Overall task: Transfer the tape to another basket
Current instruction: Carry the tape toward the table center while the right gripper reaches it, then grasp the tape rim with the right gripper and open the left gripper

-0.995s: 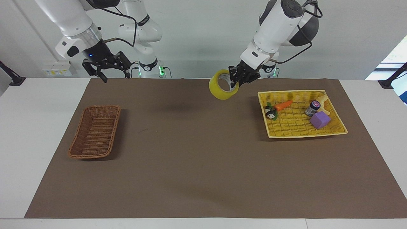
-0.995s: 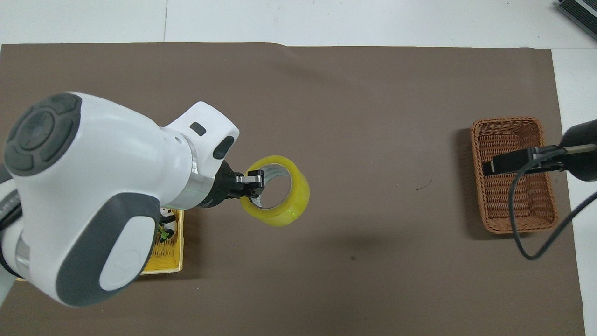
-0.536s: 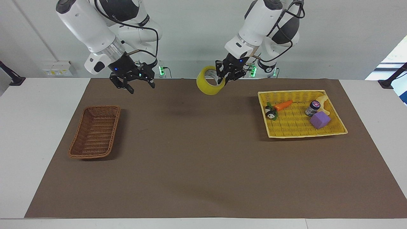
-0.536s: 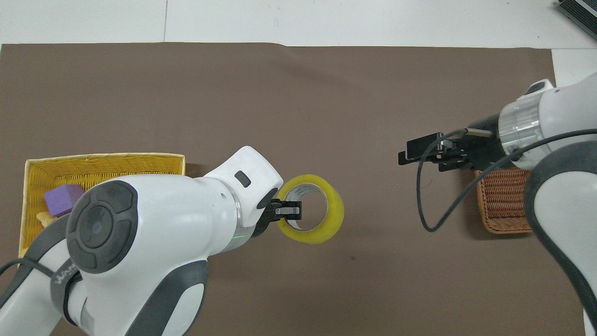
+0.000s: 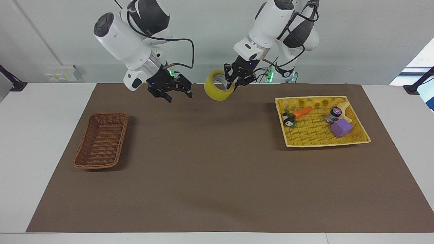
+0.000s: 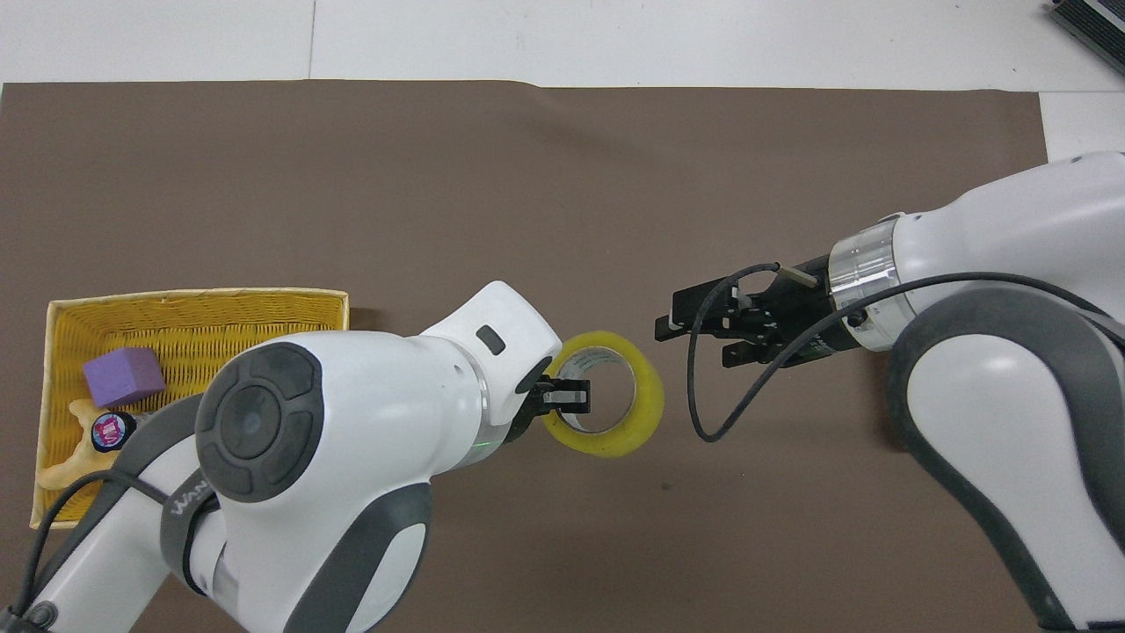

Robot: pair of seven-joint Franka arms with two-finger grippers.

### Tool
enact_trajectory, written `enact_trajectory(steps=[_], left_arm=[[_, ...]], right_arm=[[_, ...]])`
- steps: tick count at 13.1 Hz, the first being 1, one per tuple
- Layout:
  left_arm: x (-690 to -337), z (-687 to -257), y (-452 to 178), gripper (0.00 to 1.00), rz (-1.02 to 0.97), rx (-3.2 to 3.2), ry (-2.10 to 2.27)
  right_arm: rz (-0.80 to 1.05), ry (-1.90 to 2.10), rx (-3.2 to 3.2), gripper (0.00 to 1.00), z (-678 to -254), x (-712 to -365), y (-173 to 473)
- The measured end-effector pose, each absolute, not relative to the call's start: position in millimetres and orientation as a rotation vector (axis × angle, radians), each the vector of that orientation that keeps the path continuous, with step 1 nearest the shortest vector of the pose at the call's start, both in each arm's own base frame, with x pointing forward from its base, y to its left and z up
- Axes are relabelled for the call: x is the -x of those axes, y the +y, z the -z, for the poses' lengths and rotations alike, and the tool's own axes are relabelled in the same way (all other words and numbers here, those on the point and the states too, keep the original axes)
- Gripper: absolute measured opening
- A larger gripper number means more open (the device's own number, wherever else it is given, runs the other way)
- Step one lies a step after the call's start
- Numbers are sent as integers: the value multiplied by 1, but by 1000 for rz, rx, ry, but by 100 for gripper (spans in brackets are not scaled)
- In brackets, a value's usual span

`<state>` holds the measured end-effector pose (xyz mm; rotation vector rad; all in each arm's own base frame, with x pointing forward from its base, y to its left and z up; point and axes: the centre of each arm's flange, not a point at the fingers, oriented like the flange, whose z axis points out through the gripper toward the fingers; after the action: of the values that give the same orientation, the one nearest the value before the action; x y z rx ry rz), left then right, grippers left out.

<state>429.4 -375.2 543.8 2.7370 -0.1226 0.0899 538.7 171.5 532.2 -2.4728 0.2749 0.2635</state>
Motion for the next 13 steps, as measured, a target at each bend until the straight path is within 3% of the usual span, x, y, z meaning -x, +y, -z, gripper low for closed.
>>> enact_trajectory(steps=[9,13], left_arm=[[-446,-558,-418,22,-138,-2632,146],[-441,-553,-432,22,-132,-2617,159]], right_arm=[[-299,253,2400,100,-522,-522,164],[-322,246,2403,51,-524,-520,150]])
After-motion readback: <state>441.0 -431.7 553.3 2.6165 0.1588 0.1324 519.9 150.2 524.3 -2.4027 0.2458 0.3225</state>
